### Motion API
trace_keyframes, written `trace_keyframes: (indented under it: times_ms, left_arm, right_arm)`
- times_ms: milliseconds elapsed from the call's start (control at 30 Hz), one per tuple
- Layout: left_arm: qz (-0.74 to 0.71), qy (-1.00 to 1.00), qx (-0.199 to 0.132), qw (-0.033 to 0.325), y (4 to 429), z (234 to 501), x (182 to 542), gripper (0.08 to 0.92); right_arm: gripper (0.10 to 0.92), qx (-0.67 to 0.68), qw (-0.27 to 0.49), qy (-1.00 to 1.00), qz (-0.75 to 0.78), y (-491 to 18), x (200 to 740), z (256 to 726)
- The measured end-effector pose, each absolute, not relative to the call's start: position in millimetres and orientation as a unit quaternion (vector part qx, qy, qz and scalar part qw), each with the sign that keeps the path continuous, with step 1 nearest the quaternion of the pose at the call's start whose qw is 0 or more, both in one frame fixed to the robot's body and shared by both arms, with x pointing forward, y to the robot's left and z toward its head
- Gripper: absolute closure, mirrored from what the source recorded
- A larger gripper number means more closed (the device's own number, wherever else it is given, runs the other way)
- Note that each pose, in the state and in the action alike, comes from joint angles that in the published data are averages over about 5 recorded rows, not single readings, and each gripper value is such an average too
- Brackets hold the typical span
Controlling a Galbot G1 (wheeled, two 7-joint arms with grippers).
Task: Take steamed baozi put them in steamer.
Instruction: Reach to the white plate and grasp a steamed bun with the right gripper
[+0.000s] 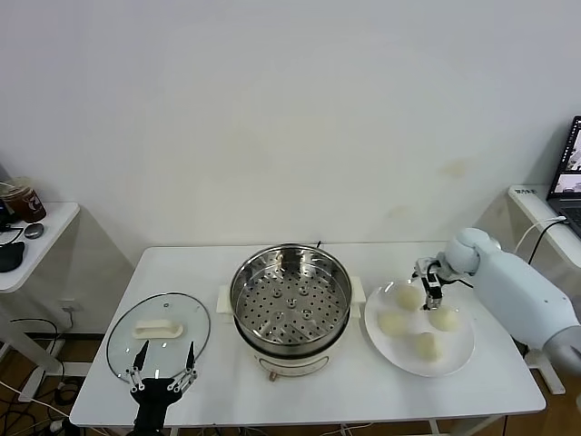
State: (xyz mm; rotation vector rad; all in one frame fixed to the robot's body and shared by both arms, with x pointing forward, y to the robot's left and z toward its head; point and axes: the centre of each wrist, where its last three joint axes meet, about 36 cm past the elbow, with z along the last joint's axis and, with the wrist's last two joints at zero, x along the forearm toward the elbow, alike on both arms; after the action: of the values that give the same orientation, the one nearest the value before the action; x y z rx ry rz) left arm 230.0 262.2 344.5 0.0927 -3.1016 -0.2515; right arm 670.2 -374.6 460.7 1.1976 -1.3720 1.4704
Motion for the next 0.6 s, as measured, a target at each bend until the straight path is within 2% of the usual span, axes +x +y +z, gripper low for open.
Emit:
trace_keyframes:
  times_ms: [133,433,600]
  left_arm:
    - [-0.082,-0.996,0.032,0.013,263.7,345.2,229.7,0.177]
    - [-0.083,-0.996,0.035,0.009,265.4,345.8,229.2,0.177]
    - [-0.082,-0.996,0.035,0.008,265.2,346.2,229.8,0.177]
  right_arm:
    - [0.278,0.473,0.394,-0.535,0.578,-366.5,674.0,457.9]
    - [0.417,0.475,0.404,-0.522,0.582,-358.7,678.1,455.7]
    - [0.540,0.476,0.406,-0.517,0.583,-357.8,678.2,456.6]
